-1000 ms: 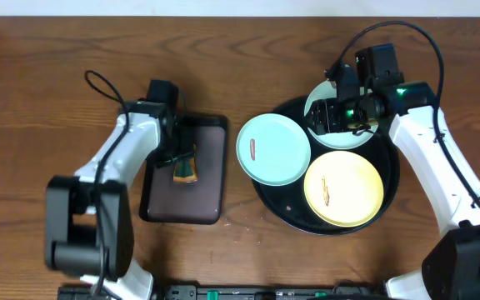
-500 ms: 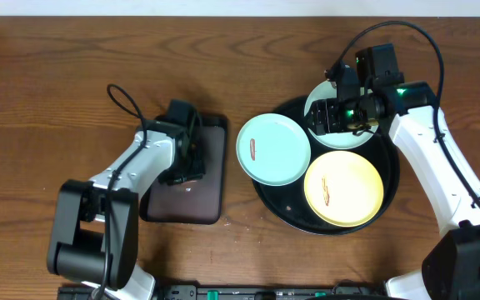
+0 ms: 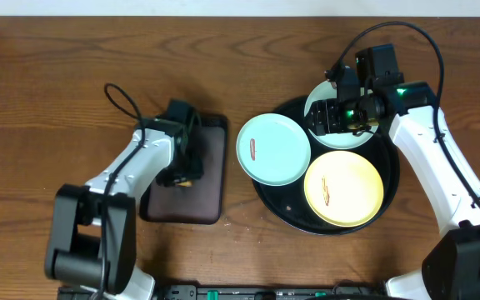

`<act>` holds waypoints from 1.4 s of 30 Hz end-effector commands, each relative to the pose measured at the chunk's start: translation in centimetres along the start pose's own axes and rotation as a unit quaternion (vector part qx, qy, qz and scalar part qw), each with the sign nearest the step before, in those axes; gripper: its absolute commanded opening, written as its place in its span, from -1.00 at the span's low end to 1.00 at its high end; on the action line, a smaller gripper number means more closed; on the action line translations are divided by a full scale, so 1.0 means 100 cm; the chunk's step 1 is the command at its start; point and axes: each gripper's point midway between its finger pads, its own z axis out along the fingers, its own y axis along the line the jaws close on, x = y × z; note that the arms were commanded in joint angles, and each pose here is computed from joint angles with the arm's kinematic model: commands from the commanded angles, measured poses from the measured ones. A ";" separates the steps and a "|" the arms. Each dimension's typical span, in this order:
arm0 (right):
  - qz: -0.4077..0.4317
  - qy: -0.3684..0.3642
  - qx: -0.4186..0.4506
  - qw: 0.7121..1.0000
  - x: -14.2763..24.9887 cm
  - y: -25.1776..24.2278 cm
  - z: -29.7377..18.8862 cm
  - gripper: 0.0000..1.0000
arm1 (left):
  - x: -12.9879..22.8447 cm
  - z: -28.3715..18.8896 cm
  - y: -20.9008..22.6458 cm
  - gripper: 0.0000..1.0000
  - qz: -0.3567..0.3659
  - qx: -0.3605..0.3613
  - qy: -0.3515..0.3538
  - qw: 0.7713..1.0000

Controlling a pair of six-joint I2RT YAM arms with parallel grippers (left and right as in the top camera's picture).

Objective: Clean dirty plates on tray and stack at the side
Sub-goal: 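Lift the sponge with the left gripper toward the left blue plate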

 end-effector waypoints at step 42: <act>0.040 0.157 0.014 0.987 0.051 -0.039 0.114 -0.36 | -0.032 -0.118 -0.046 -0.85 0.018 0.133 -0.117 0.984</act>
